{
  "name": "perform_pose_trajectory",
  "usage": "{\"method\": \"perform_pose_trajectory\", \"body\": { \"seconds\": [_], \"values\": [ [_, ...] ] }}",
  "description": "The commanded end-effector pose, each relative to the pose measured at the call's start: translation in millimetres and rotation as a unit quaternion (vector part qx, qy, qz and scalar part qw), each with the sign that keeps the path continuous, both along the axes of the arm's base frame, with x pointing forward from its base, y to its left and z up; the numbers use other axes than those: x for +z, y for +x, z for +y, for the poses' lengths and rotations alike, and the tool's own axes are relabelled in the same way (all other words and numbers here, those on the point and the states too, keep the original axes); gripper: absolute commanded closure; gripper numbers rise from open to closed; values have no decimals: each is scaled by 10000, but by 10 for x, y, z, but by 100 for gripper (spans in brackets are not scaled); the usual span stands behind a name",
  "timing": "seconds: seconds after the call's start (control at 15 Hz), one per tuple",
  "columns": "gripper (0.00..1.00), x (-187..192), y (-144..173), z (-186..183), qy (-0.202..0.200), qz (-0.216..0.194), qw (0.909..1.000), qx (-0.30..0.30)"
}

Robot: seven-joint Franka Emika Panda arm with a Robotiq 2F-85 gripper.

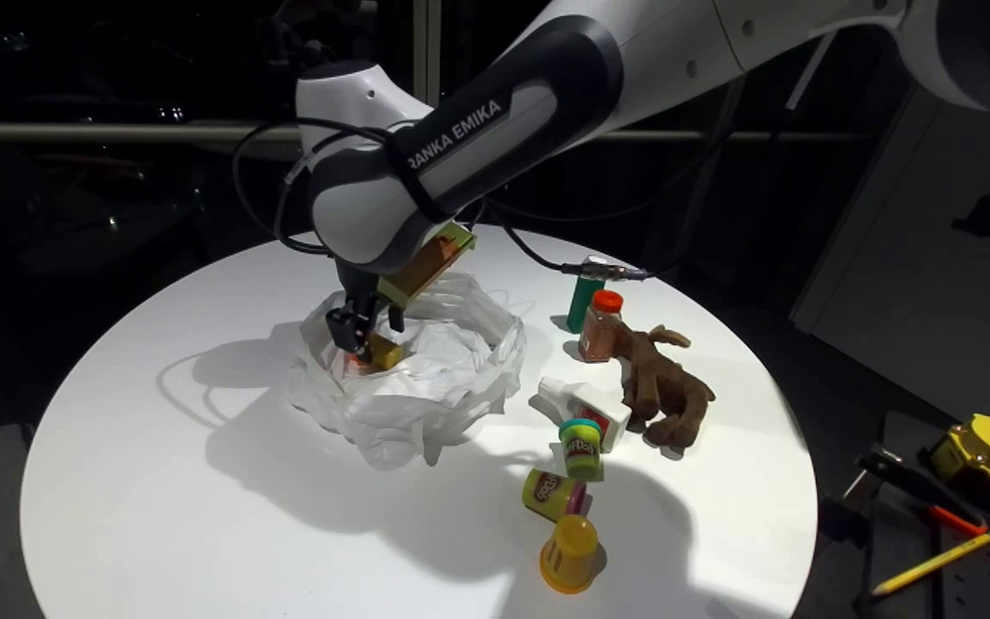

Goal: Remove the objects in the plastic and place them on the table

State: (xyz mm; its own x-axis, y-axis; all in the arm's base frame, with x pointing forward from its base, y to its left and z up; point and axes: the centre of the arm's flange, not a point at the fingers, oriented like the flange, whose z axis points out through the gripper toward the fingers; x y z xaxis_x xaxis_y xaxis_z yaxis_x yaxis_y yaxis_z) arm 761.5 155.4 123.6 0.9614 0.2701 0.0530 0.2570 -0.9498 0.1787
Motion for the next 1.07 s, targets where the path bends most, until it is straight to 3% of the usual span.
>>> {"method": "perform_pose_trajectory", "body": {
  "seconds": [0.0, 0.2, 0.53, 0.8, 1.0],
  "values": [
    [56, 24, 318, 67, 91, 46, 9999, 75],
    [79, 42, 324, 78, 73, 60, 9999, 42],
    [83, 255, 219, 28, 43, -3, 9999, -131],
    [83, 774, -167, 104, 17, -145, 9998, -101],
    [83, 1092, -488, 311, 260, 77, 9996, 107]
  ]
}}
